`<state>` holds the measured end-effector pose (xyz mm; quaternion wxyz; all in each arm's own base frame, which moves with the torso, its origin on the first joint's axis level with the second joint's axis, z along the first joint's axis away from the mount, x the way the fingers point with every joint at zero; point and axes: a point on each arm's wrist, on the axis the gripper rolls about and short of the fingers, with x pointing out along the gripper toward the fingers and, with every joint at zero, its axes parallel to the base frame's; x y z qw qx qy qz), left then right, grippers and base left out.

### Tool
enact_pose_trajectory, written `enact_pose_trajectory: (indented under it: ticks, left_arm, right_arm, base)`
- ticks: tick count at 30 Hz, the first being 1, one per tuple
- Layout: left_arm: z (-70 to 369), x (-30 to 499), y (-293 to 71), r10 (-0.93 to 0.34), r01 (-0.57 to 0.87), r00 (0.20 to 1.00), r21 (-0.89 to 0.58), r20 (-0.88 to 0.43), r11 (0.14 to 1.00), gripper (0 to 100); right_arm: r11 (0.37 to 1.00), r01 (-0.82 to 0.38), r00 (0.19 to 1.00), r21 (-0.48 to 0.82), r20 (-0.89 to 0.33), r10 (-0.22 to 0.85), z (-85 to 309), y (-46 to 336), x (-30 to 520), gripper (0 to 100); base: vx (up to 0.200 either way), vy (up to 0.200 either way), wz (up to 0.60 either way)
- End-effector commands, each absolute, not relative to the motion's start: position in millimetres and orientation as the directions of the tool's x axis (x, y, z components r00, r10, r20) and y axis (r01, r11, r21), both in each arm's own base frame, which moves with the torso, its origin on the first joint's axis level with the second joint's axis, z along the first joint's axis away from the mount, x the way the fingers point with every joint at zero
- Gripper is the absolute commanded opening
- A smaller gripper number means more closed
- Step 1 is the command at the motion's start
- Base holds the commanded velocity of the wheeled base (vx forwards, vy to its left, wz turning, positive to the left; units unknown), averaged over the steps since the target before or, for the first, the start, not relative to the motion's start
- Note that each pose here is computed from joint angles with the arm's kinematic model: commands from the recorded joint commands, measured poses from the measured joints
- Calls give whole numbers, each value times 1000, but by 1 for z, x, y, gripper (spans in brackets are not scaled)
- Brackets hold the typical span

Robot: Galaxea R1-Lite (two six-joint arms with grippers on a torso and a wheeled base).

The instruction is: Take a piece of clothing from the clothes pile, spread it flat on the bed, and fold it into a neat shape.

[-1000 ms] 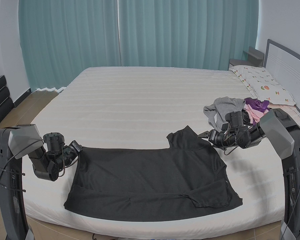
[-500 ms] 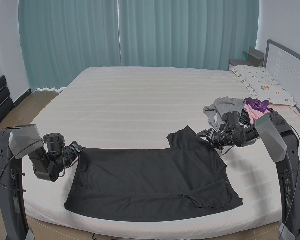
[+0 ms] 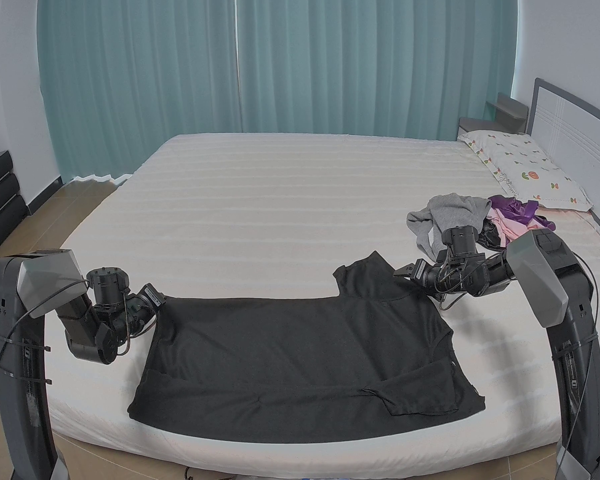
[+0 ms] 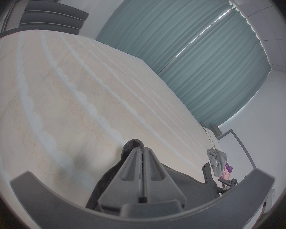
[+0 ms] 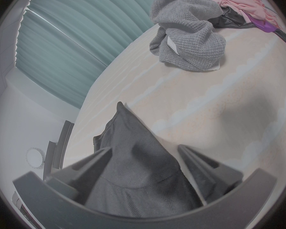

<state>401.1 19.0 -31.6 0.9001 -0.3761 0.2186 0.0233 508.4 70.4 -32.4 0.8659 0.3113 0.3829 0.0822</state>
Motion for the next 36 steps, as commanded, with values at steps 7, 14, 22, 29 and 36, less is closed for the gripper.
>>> enact_pose_trajectory:
  ticks: [7,14,22,29,36]
  left_arm:
    - [-29,403,20,-121,-199,908,-669,-400,716,0]
    - [-23,402,20,-119,-192,913,-670,-389,717,0]
    - [-20,402,17,-123,-182,914,-664,-386,725,0]
    - [-9,402,22,-111,-172,927,-669,-359,723,0]
    - [-8,400,20,-111,-175,925,-666,-363,725,0]
  right_arm:
    - [794,98,698,600,-610,374,-25,65,506,0]
    - [788,105,721,607,-592,361,-5,54,502,0]
    - [789,112,730,604,-589,347,5,41,490,0]
    - [783,74,778,617,-527,342,3,37,488,0]
    - [781,64,792,621,-508,339,2,34,484,0]
  base:
    - [0,0,0]
    - [0,0,0]
    - [0,0,0]
    - [0,0,0]
    - [0,0,0]
